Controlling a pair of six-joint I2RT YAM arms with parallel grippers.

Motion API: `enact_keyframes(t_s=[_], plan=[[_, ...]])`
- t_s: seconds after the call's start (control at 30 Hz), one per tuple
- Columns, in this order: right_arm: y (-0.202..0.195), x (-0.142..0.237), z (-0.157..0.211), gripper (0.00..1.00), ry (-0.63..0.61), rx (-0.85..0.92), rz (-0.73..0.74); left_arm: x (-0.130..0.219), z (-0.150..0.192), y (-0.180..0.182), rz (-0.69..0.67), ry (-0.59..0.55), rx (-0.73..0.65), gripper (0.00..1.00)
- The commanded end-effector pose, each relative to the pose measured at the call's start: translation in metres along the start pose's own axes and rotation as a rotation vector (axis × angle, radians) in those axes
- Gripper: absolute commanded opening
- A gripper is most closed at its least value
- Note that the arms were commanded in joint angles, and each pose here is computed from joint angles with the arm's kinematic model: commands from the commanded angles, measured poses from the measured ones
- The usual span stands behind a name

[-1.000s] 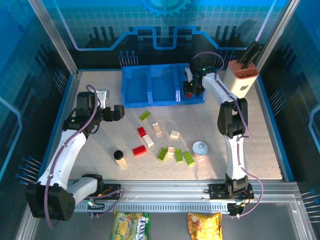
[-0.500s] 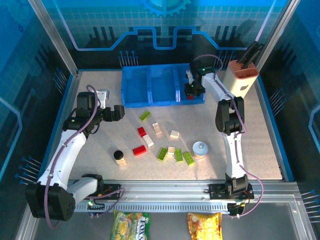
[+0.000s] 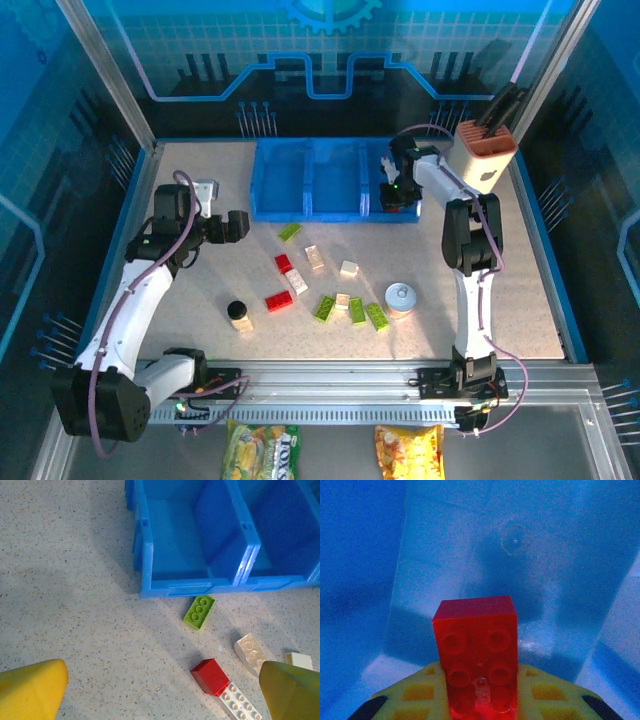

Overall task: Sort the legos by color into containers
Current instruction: Move the container to the top-center of the table, then place the lego in the container.

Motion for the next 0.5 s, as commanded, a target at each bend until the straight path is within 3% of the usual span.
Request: enact_keyframes(t_s=[0.0, 0.17, 0.47], plan=[[-0.016, 0.015, 0.005, 0.18, -0.006, 0.009, 0.026, 0.0, 0.004, 0.0, 0.009, 0.006, -0.015, 0.99], [-0.032, 0.017, -0.004, 0.18, -0.018, -0.044, 0.039, -0.001, 0.005, 0.0, 0.011, 0.011, -0.013, 0.99], [-0.012, 0.009, -0.032, 0.19, -0.063, -0.129, 0.042, -0.003, 0.005, 0.0, 0.009, 0.018, -0.016, 0.99]])
Point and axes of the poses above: each hand's point on the last joint's axis, 136 mm out from that joint toward the fingers, its own x axis back along the fingers, its own y axis along the line the jaws close on, z = x × y, the point moved 7 cm from there along x, back along the fingers, and after that the axes turned 13 degrees about -x, right-handed, at the moved point
